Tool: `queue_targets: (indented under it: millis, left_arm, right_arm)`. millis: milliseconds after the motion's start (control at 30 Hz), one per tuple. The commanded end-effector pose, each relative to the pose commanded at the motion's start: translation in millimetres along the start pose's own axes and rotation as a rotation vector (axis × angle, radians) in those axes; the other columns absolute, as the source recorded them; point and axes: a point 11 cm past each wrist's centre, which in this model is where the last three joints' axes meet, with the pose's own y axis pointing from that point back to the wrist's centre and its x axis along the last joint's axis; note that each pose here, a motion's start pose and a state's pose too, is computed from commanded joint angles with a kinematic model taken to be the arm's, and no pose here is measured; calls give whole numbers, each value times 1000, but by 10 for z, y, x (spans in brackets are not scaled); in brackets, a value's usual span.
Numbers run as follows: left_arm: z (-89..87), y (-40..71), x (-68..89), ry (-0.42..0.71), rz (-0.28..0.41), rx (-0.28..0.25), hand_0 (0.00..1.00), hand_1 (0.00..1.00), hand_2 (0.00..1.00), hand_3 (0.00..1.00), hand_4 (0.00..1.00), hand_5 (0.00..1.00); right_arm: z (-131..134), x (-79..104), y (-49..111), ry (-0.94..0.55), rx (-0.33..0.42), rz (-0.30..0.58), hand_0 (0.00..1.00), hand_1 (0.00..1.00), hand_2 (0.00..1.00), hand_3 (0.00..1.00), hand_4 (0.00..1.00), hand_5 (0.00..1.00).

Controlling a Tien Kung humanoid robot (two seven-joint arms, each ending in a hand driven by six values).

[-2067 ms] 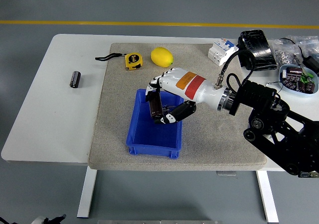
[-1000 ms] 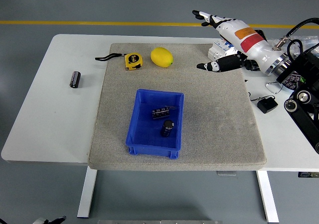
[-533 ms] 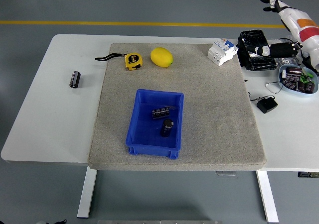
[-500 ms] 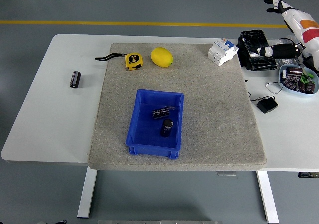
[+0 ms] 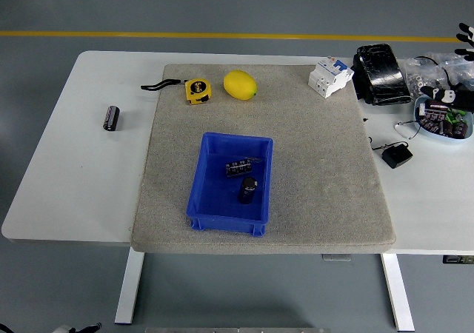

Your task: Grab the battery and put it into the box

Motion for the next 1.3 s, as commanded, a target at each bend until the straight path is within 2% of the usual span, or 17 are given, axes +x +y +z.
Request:
queue_targets:
  millis: [67,100,133,267,467,500,667,700,867,900,1067,1100,1267,1300]
  left_arm:
    - [4,0,1,0,0,-1,644,600,711,697,706,708]
    - [7,0,1,0,0,-2,646,601,713,697,707,711]
    - [9,0,1,-1,0,-2,646,601,713,697,707,711]
    - [21,1,-8,0,0,-5,646,601,713,697,707,711]
    - [35,3,-36,-7,-5,-10,648,604,714,697,707,713]
    - [36,3,-39,-8,-6,-10,649,608,718,698,707,714]
    - [26,3,-49,-14,-10,-7,649,608,718,698,707,714]
    - [24,3,-51,-15,-11,-6,649,606,718,698,706,714]
    - [19,3,-56,-20,-14,-4,649,606,718,698,706,714]
    - [23,3,-55,-23,-15,-4,650,607,719,697,706,714]
    - [51,4,-49,-46,-18,-10,650,607,719,697,706,714]
    - [52,4,-49,-45,-17,-10,650,607,718,697,706,714]
    - [56,4,-50,-38,-15,-11,650,607,718,697,706,714]
    - [56,4,-50,-38,-16,-10,650,607,718,698,706,715]
  right_arm:
    - [38,-27,26,-45,-12,10,820,818,941,998,998,271]
    - [53,-41,35,-71,-18,15,789,784,901,978,998,283]
    - [70,-57,43,-107,-26,21,789,784,901,978,998,283]
    - [174,-214,112,-280,-79,42,789,784,901,978,998,283]
    - [405,-250,237,-526,-155,126,776,773,887,956,998,300]
    - [437,-260,258,-559,-167,135,771,769,874,937,998,467]
    - [581,-323,370,-757,-213,190,771,769,874,937,998,467]
    - [602,-325,385,-793,-217,204,737,734,841,888,998,572]
    - [647,-320,426,-942,-225,262,737,734,841,888,998,572]
    - [649,-324,429,-967,-228,268,658,689,816,870,998,569]
    - [685,-349,456,-1126,-259,311,658,689,816,870,998,569]
    - [693,-350,460,-1145,-262,317,634,666,799,848,998,533]
    - [707,-359,471,-1177,-271,323,634,666,799,848,998,533]
    - [705,-368,471,-1181,-273,321,596,644,779,832,998,522]
